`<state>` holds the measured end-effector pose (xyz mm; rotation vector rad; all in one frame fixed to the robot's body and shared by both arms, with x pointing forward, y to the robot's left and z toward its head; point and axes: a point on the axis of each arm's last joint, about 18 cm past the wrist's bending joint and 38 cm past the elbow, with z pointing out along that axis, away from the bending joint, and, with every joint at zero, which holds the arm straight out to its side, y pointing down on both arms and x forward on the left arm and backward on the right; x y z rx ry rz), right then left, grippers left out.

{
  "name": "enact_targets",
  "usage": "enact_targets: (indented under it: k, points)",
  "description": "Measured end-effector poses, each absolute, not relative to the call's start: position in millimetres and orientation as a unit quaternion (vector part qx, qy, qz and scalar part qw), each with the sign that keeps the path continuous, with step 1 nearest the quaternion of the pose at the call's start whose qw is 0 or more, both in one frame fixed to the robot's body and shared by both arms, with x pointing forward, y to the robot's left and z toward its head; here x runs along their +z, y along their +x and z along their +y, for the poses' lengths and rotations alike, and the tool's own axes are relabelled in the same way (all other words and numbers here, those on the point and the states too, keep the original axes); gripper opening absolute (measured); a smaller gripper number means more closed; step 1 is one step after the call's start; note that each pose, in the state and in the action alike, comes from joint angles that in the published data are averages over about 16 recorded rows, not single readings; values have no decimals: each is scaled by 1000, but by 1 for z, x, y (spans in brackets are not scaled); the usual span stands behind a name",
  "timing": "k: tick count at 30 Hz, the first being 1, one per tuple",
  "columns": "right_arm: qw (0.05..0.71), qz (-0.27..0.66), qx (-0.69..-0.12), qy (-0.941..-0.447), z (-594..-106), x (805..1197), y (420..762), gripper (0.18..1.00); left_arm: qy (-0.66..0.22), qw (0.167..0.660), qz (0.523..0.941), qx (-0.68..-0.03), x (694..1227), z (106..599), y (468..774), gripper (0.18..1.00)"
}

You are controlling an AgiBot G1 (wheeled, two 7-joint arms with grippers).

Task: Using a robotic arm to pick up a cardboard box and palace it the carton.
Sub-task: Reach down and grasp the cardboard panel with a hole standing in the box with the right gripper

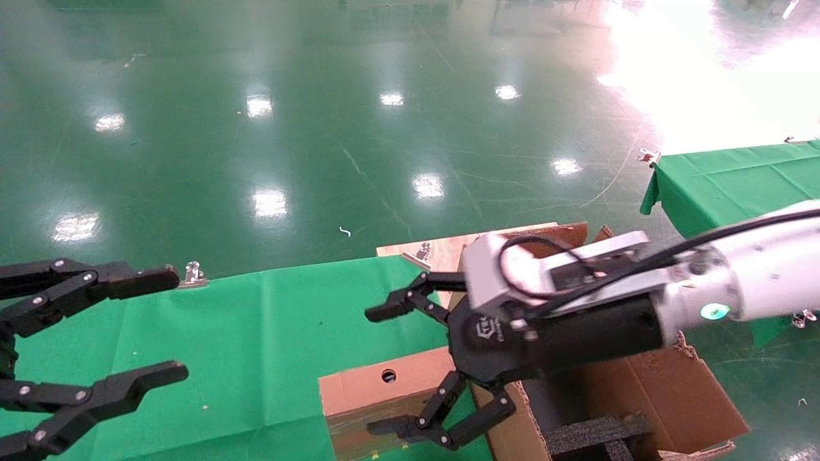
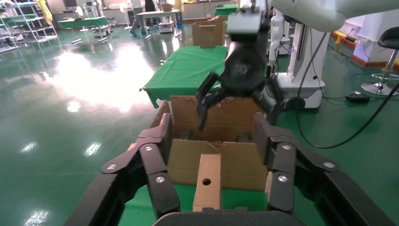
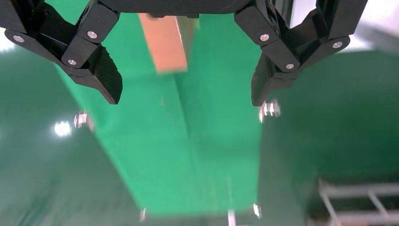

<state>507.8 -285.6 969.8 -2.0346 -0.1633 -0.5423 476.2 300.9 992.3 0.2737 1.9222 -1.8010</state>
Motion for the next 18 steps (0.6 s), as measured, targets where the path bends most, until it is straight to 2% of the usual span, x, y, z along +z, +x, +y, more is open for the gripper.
enact_targets:
  k: [8, 18]
  points:
    - [395, -69, -224, -888, -263, 962, 538, 1001, 100, 244, 704, -659, 992, 301, 476, 554]
    - [310, -83, -224, -920, -237, 954, 571, 1001, 100, 244, 704, -659, 992, 301, 476, 340]
